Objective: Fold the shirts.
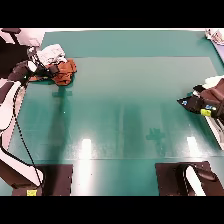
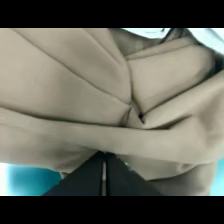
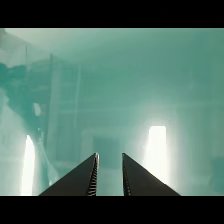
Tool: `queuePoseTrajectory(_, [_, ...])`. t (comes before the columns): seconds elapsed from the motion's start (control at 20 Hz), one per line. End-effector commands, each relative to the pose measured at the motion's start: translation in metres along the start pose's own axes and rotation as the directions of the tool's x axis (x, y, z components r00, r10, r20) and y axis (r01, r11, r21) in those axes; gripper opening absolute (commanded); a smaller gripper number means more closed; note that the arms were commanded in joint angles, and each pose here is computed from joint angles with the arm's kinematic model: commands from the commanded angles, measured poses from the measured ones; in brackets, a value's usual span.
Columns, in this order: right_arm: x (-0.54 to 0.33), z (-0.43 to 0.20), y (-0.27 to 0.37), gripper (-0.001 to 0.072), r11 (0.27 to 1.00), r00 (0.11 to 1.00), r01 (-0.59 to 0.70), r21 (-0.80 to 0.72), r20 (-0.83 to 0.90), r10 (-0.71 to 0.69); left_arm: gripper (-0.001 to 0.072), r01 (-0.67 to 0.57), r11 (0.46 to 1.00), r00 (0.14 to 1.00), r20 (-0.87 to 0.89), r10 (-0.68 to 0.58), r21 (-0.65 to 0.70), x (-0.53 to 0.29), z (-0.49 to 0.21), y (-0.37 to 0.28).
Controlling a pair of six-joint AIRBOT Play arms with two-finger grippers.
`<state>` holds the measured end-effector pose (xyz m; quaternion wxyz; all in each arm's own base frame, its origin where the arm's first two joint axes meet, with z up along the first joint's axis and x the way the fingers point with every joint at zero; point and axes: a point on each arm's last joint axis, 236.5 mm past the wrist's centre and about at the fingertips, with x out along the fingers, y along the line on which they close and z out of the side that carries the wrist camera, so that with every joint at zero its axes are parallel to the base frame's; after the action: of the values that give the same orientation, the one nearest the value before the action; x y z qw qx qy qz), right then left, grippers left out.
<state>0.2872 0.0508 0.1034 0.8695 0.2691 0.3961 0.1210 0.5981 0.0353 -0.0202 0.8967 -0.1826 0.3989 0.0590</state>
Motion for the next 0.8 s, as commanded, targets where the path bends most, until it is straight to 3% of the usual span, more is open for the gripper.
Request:
queuePoseTrajectory(0.0, [-0.013, 0.007, 0.009, 0.018, 0.999, 0.998, 0.003, -0.04, 0.065, 0.0, 0.0021, 0.008, 1.0, 0.999, -0.041, -0.007, 0.013, -0.014, 0.008, -0.009])
queuePoseTrajectory(0.3, [-0.009, 0.009, 0.014, 0.0179, 0.999, 0.998, -0.032, -0.01, 0.062, 0.033, 0.0021, 0.051, 0.996, 0.999, -0.023, -0.049, 0.078, -0.146, 0.052, -0.047])
queuePoseTrajectory(0.4, [-0.003, 0.016, 0.019, 0.0179, 0.996, 0.995, -0.079, 0.036, 0.071, 0.076, 0.0021, 0.098, 0.991, 0.989, 0.103, -0.107, 0.091, -0.216, 0.08, -0.068])
queuePoseTrajectory(0.5, [0.001, 0.024, 0.026, 0.018, 0.989, 0.988, -0.128, 0.076, 0.091, 0.121, 0.002, 0.239, 0.967, 0.928, 0.271, -0.255, 0.09, -0.295, 0.109, -0.107])
queuePoseTrajectory(0.6, [0.0, 0.036, 0.034, 0.0179, 0.985, 0.98, -0.165, 0.057, 0.124, 0.157, 0.002, 0.417, 0.902, 0.817, 0.387, -0.427, 0.114, -0.369, 0.12, -0.158])
queuePoseTrajectory(0.75, [-0.018, 0.067, 0.048, 0.0179, 0.987, 0.968, -0.155, -0.039, 0.196, 0.16, 0.002, 0.655, 0.74, 0.666, 0.345, -0.662, 0.153, -0.426, 0.094, -0.244])
